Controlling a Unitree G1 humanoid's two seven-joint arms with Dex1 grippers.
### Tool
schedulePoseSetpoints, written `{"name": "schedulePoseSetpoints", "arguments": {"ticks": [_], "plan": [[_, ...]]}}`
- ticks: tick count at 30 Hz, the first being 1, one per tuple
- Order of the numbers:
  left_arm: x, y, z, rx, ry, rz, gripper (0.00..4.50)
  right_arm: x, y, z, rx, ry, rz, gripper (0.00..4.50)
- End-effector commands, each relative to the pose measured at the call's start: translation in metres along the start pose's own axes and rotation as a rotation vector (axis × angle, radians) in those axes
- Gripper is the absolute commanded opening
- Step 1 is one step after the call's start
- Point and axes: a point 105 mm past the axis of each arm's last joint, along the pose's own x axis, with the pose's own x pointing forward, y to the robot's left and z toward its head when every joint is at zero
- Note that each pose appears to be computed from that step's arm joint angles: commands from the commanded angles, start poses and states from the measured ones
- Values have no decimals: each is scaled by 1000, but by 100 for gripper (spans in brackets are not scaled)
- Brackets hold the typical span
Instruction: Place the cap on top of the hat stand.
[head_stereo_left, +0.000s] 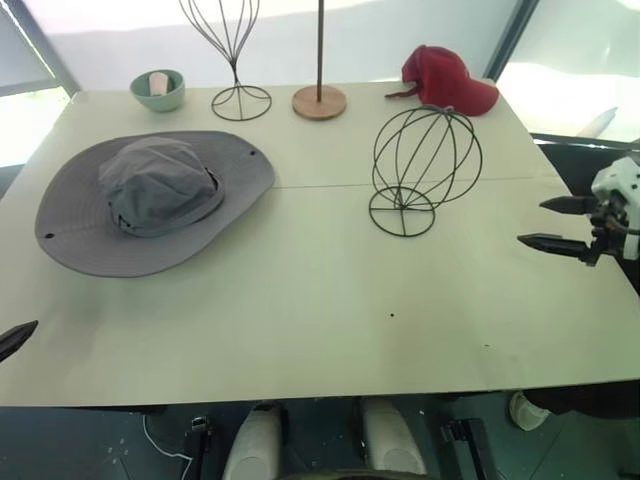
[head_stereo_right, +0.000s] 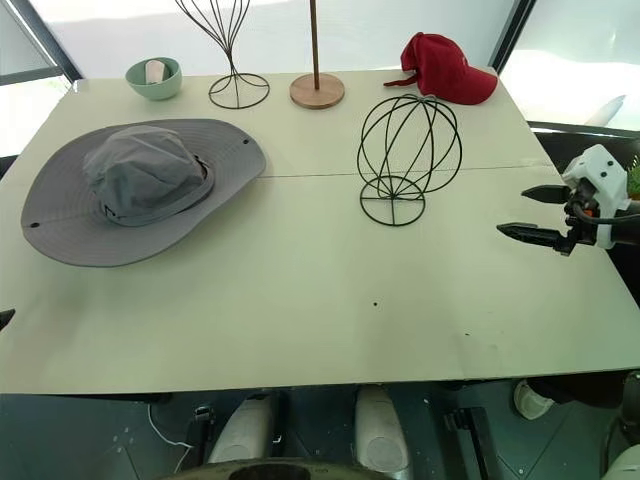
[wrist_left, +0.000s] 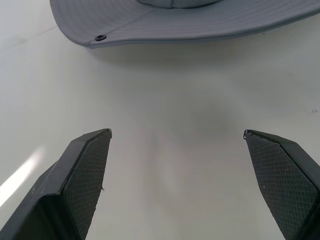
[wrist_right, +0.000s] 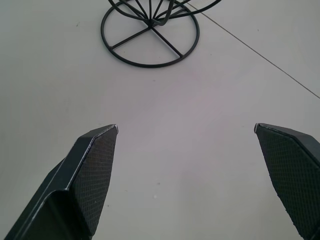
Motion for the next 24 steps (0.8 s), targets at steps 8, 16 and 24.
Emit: {"name": "schedulePoseSetpoints", "arguments": {"ticks": [8,16,24], "plan": [[-4,8,14,69,-52,71,444,2,-11,11,-50,-36,-39,450],[20,-35,59,232,-134,-123,444,-7,-3,21,-35,-55,22,450],[68,-94,96,706,-145,-290,444,-13,72,52,-67,-122,269,450]]}}
